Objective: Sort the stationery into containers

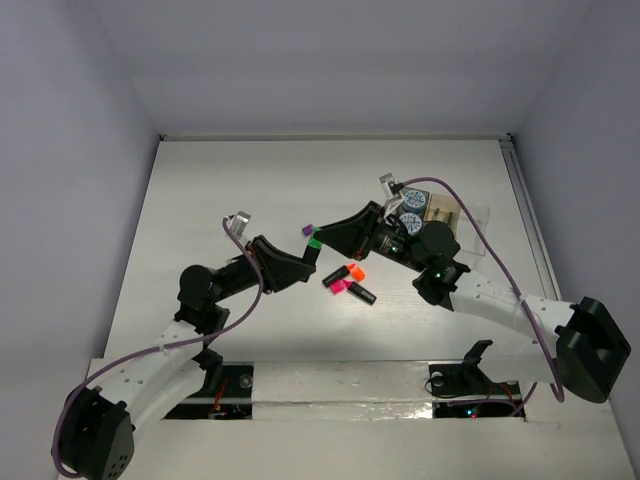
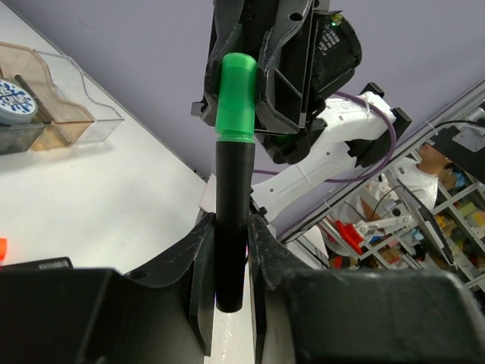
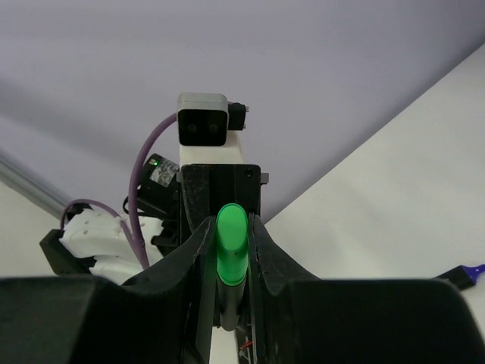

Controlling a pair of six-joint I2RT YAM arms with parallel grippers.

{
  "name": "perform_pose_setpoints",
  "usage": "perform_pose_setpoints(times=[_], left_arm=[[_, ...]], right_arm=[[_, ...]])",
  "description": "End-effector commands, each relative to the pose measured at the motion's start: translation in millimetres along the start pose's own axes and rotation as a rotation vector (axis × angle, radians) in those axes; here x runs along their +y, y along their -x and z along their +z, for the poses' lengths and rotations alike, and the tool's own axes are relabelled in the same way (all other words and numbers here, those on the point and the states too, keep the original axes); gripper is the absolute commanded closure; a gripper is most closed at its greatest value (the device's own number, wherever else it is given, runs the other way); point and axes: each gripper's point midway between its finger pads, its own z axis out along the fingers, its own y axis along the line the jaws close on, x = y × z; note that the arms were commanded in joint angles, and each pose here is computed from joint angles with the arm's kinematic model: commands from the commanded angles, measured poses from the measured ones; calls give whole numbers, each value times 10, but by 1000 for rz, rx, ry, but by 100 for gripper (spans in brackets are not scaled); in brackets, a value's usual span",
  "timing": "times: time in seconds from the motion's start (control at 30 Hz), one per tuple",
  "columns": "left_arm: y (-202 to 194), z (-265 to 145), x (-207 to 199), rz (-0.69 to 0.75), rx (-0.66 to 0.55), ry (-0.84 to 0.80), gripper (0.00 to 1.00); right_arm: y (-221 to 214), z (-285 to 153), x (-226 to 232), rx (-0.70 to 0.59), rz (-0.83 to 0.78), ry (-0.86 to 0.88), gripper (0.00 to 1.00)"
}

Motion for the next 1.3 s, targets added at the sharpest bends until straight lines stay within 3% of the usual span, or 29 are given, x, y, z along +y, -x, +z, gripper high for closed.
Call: perform_pose_setpoints(times=[0.0,0.27,0.67,1.27], left_arm=[[688,125,-279,176,-219,-11,100],[785,95,-239,187,-241,-1,100],[988,123,-354,233,-275,-32,100],[1137,81,-336,256,-282,-24,100]], right_arm=[[-947,-232,92,380,100,8,100],[-1290,-318,38,495,135,-34,100],[-1585,-410,61,517,147,-1,100],[-2143,-696,14,707,220,0,100]])
